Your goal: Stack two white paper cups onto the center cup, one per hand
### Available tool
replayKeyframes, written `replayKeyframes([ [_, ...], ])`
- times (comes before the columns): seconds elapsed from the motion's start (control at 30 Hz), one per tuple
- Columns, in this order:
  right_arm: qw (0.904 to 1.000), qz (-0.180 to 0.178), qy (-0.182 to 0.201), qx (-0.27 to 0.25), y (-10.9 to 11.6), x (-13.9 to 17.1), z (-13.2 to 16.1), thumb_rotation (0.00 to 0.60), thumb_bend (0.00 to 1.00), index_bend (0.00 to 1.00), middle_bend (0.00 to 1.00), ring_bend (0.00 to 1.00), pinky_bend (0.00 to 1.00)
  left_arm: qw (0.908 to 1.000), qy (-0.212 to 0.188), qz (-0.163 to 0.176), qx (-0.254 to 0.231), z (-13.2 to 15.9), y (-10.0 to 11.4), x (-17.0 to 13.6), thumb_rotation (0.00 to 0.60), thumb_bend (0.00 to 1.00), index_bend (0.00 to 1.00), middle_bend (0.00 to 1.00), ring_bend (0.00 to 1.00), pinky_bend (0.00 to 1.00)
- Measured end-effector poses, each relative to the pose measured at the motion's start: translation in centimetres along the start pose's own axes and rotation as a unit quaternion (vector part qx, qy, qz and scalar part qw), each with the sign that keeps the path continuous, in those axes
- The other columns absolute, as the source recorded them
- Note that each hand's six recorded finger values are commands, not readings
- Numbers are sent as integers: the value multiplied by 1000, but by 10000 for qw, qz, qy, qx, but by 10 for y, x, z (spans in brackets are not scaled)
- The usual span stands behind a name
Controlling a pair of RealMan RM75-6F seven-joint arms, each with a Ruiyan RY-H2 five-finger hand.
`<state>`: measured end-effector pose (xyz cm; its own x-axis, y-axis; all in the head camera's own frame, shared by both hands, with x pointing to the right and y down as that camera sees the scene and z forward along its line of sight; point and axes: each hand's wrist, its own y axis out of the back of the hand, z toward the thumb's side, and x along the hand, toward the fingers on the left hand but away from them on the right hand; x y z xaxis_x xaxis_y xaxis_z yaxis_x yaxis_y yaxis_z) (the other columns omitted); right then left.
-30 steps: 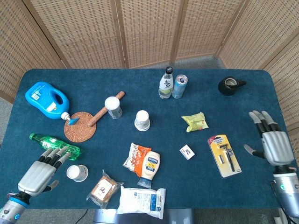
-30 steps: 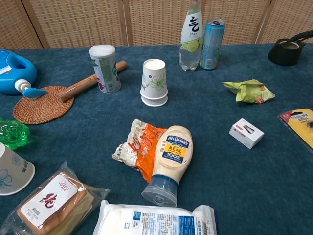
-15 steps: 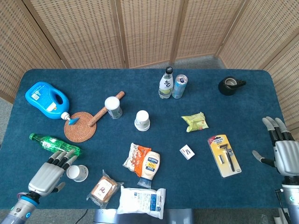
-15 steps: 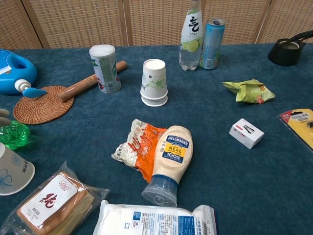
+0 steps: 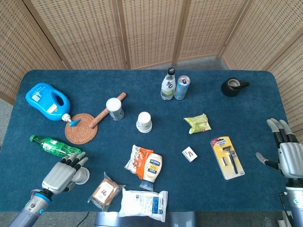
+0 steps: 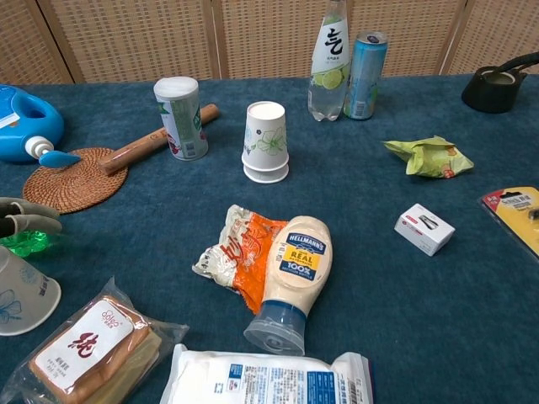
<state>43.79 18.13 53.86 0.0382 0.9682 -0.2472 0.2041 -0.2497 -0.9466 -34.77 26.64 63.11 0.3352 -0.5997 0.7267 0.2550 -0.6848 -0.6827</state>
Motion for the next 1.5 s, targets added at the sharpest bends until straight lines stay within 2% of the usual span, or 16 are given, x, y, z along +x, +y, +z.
replayKeyframes([
  [0.1,10000,-15,7,-16,0,0,0,600,200,25,0,0,237,10000,-19,-16,20,3,-1,2,600,348,321,314,192,353],
  [0.2,10000,-17,4,-18,0,0,1,600,206,26,0,0,237,10000,-19,2,22,4,-1,4,600,363,380,370,256,430],
  [0.3,10000,-7,1,-32,-1,0,1,600,211,27,0,0,237,10000,-22,27,-18,5,-1,4,600,370,422,411,297,445],
  [0.5,10000,19,-6,-27,-3,0,1,600,212,26,0,0,237,9999,2,122,-97,4,5,5,600,371,430,418,304,446],
  [0.67,10000,43,5,-26,-5,0,2,600,212,26,0,0,237,9993,8,243,-296,4,18,8,600,371,421,411,304,445],
  [0.8,10000,88,10,-19,-8,1,3,600,212,27,0,0,237,9980,-69,432,-457,8,41,14,600,371,410,401,296,445],
  [1.03,9999,140,39,-32,-12,1,6,600,214,27,0,0,237,9932,-233,884,-722,17,103,31,600,372,395,386,285,441],
  [1.27,9998,182,40,-35,-14,2,6,600,213,26,0,0,237,9905,-263,1039,-858,22,151,57,600,371,370,366,263,442],
  [1.5,9998,189,32,-81,-14,1,6,600,213,27,0,0,237,9879,-276,1053,-1104,36,191,88,600,372,353,351,251,446],
])
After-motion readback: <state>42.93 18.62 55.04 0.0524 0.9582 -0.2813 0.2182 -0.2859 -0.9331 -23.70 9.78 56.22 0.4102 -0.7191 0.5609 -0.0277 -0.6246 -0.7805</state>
